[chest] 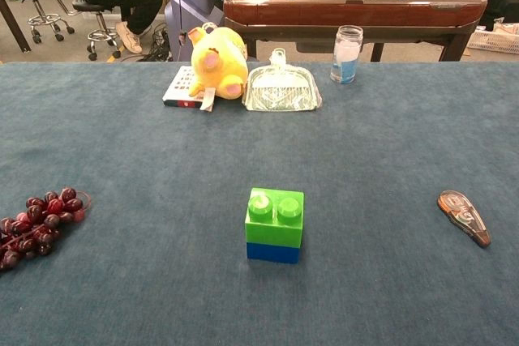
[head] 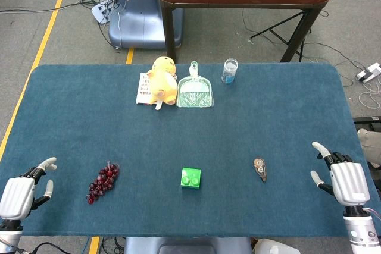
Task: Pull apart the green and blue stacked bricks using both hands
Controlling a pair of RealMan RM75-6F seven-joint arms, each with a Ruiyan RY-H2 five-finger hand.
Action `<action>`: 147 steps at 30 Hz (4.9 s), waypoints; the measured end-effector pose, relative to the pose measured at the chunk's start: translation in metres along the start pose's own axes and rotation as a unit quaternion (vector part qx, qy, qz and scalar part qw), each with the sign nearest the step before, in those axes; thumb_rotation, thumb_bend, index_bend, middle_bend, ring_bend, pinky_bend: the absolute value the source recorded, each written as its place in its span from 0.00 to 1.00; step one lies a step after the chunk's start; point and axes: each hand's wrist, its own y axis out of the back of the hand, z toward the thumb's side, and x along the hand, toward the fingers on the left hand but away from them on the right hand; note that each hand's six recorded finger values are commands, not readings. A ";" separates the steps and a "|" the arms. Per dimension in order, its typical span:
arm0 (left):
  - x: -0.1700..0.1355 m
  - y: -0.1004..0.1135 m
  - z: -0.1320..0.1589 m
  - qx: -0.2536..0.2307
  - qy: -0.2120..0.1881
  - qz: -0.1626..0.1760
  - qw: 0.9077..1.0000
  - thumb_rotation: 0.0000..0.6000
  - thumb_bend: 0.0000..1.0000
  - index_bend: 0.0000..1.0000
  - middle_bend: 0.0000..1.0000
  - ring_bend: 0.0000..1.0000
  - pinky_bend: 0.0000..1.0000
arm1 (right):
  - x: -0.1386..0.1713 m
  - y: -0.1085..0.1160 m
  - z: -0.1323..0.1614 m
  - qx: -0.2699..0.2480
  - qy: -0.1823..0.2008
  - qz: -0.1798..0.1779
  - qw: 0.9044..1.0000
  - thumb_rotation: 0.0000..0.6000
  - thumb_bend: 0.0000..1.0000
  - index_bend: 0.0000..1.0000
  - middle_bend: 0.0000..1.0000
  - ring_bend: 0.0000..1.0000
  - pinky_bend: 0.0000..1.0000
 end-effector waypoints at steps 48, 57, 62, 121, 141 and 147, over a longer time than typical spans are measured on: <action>-0.016 -0.009 -0.022 0.019 0.022 -0.030 0.999 1.00 0.56 0.29 0.35 0.41 0.64 | -0.010 -0.097 0.289 -0.125 0.243 0.106 0.956 1.00 0.00 0.00 0.00 0.00 0.22; -0.018 -0.013 -0.024 0.015 0.027 -0.034 0.999 1.00 0.56 0.30 0.35 0.41 0.64 | -0.020 -0.109 0.293 -0.131 0.227 0.117 0.958 1.00 0.00 0.00 0.00 0.00 0.22; -0.019 -0.014 -0.023 0.013 0.027 -0.035 0.999 1.00 0.56 0.30 0.35 0.41 0.64 | -0.024 -0.115 0.298 -0.128 0.226 0.122 0.958 1.00 0.00 0.00 0.00 0.00 0.22; -0.021 -0.023 -0.012 0.002 0.013 -0.045 0.999 1.00 0.56 0.30 0.35 0.41 0.65 | -0.081 -0.110 0.300 -0.026 0.206 0.193 0.959 1.00 0.00 0.27 0.03 0.00 0.21; -0.023 -0.026 -0.004 -0.009 0.007 -0.052 0.999 1.00 0.56 0.31 0.35 0.41 0.65 | -0.082 -0.124 0.306 -0.038 0.182 0.230 0.955 1.00 0.24 0.48 0.07 0.00 0.19; -0.022 -0.026 -0.003 -0.011 0.008 -0.052 0.999 1.00 0.56 0.31 0.35 0.41 0.65 | -0.082 -0.119 0.304 -0.049 0.177 0.226 0.957 1.00 0.25 0.58 0.11 0.00 0.19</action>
